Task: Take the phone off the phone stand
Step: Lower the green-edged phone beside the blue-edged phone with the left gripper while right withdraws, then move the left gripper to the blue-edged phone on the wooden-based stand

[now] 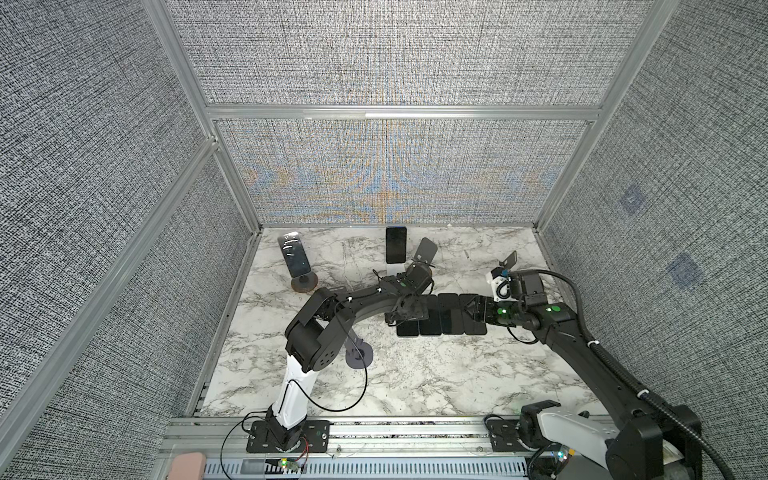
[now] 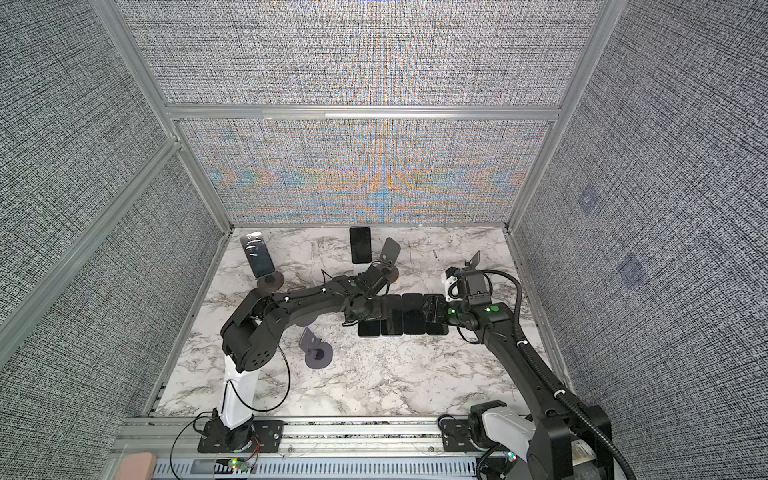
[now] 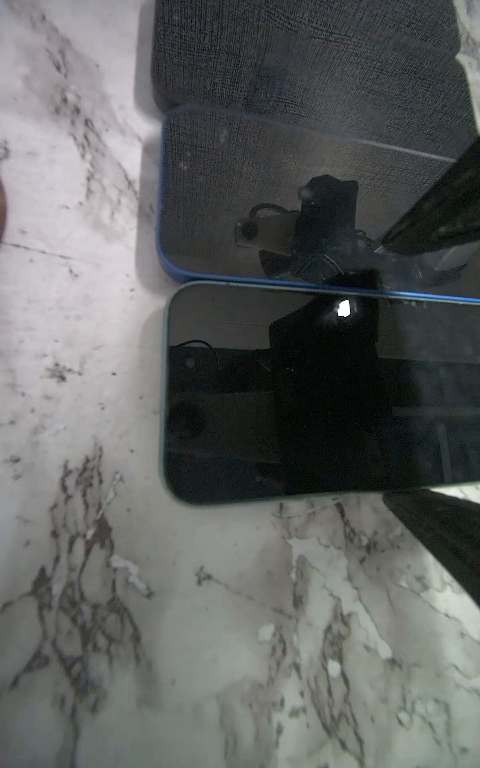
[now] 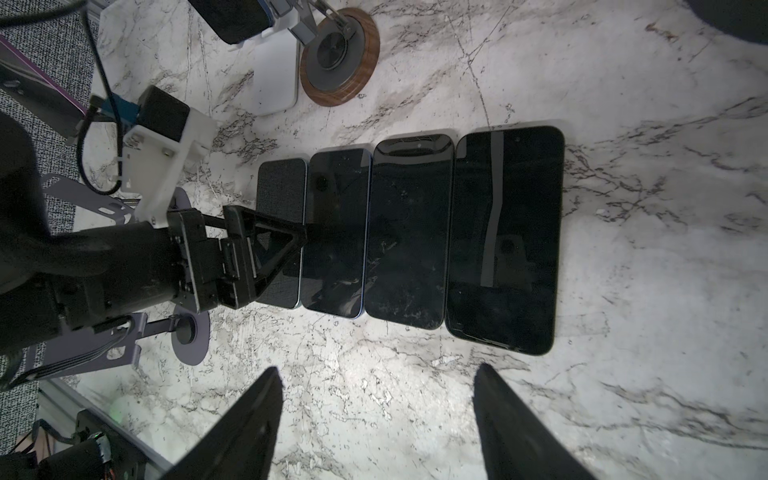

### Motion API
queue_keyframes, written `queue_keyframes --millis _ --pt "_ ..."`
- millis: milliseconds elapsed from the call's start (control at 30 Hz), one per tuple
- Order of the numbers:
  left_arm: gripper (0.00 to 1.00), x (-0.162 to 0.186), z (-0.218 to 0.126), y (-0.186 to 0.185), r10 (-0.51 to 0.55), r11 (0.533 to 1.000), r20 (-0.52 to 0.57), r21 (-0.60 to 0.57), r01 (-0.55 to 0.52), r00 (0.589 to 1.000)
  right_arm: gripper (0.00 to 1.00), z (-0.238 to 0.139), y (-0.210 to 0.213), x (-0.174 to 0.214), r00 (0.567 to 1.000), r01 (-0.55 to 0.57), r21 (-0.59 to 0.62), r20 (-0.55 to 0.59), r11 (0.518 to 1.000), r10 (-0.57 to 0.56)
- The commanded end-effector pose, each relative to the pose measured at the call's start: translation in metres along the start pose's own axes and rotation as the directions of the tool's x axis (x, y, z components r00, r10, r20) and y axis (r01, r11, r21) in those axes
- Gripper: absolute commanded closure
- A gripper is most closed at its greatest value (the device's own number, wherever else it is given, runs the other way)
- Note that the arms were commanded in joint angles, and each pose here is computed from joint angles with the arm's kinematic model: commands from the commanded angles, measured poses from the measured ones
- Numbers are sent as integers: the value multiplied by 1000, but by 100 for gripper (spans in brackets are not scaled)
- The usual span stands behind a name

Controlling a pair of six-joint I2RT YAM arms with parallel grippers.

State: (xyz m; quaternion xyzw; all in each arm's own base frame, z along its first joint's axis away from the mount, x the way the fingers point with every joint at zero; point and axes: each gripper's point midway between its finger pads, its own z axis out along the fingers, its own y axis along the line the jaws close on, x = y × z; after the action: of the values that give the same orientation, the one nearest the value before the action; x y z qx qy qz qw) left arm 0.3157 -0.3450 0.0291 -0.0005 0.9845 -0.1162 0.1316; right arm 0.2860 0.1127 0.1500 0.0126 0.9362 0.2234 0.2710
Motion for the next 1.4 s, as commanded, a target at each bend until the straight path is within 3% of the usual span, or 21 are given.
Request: queue_keyframes --millis 0,167,333,633,733,867,1000,1233,1367 --pt "11 -4 -7 0 5 1000 22 -2 -5 1000 29 -2 3 -1 1000 8 -12 3 1000 -8" --pt "2 -9 -14 -2 29 1000 45 11 -29 999 29 -2 3 0 1000 6 -14 -1 1000 -6" --pt "2 -15 -25 -1 55 998 92 13 -57 994 29 -3 3 0 1000 7 -14 2 1000 -7" --pt "1 -47 -80 -11 137 987 268 50 -155 954 29 -4 4 0 1000 6 -17 2 1000 -6" --pt "1 -65 -101 -11 161 983 345 22 -180 925 29 -5 6 -1 1000 5 -27 5 1000 -5" --pt "1 -95 -128 -17 232 967 470 -20 -252 852 29 -7 7 -1 1000 3 -30 7 1000 -2" --pt "1 -131 -143 -16 223 970 546 -39 -241 807 29 -10 7 1 1000 1 -27 7 1000 -1" --pt "1 -190 -138 -2 221 975 586 -150 -164 780 29 -16 7 3 1000 1 -25 14 1000 -1" --pt "1 -210 -114 -1 233 970 579 -196 -144 781 29 -20 7 5 1000 1 -21 16 1000 0"
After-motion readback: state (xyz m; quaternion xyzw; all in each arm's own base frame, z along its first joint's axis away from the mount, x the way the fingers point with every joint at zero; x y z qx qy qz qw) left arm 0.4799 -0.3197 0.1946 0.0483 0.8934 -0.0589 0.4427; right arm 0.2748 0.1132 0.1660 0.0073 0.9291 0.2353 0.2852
